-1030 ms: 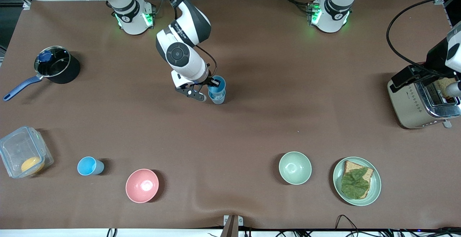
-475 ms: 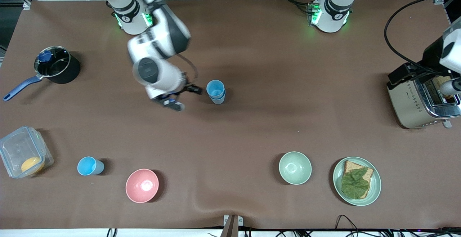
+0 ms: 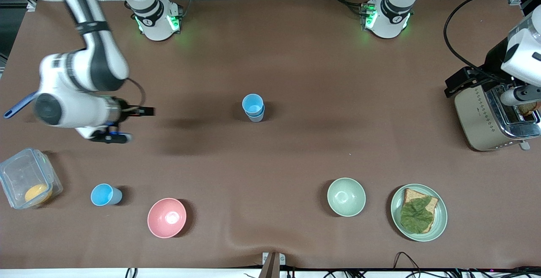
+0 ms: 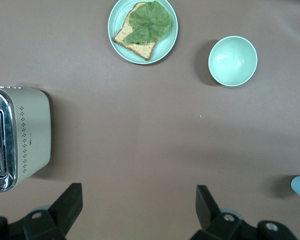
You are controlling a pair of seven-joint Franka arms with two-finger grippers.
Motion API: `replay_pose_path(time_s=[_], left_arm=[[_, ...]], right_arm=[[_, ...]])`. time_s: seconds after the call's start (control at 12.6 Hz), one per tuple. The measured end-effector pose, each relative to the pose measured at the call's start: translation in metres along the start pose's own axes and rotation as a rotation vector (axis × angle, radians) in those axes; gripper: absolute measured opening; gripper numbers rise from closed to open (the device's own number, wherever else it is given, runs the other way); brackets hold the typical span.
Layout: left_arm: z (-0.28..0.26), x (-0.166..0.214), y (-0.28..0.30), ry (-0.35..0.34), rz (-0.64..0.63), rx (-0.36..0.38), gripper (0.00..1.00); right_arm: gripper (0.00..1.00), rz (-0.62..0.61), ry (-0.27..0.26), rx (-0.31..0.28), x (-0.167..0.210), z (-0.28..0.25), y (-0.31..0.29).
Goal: Stack blue cups with both arms
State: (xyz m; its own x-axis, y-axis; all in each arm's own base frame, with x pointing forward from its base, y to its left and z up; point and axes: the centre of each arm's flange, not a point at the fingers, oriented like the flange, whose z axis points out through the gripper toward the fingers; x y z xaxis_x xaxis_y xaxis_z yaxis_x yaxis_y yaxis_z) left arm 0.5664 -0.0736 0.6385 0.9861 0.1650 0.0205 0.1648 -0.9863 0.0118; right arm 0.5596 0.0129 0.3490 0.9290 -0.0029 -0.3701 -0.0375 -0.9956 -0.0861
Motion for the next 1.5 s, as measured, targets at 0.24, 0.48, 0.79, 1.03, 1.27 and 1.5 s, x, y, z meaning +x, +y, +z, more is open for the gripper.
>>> replay_pose_path(time_s=[0.24, 0.48, 0.79, 1.03, 1.27, 1.5], left_arm=[[-0.002, -0.002, -0.002, 0.001, -0.003, 0.0, 1.0], [-0.001, -0.003, -0.001, -0.007, 0.0, 0.002, 1.0], [0.0, -0.004, -0.001, -0.019, 0.001, 0.006, 1.0], [0.0, -0.006, -0.002, -0.031, 0.001, 0.009, 1.0], [-0.004, -0.011, 0.003, -0.026, 0.012, 0.014, 1.0], [-0.016, -0.017, 0.002, -0.004, 0.037, 0.022, 1.0]], right_arm=[[1.0, -0.039, 0.061, 0.01, -0.034, -0.045, 0.025], [1.0, -0.069, 0.229, -0.052, -0.084, -0.13, 0.012], [1.0, -0.094, 0.301, -0.08, -0.131, -0.229, 0.006], [1.0, -0.155, 0.295, -0.09, -0.135, -0.247, 0.016], [1.0, -0.188, 0.29, -0.092, -0.121, -0.248, 0.029], [1.0, -0.138, 0.293, -0.084, -0.115, -0.247, 0.029]])
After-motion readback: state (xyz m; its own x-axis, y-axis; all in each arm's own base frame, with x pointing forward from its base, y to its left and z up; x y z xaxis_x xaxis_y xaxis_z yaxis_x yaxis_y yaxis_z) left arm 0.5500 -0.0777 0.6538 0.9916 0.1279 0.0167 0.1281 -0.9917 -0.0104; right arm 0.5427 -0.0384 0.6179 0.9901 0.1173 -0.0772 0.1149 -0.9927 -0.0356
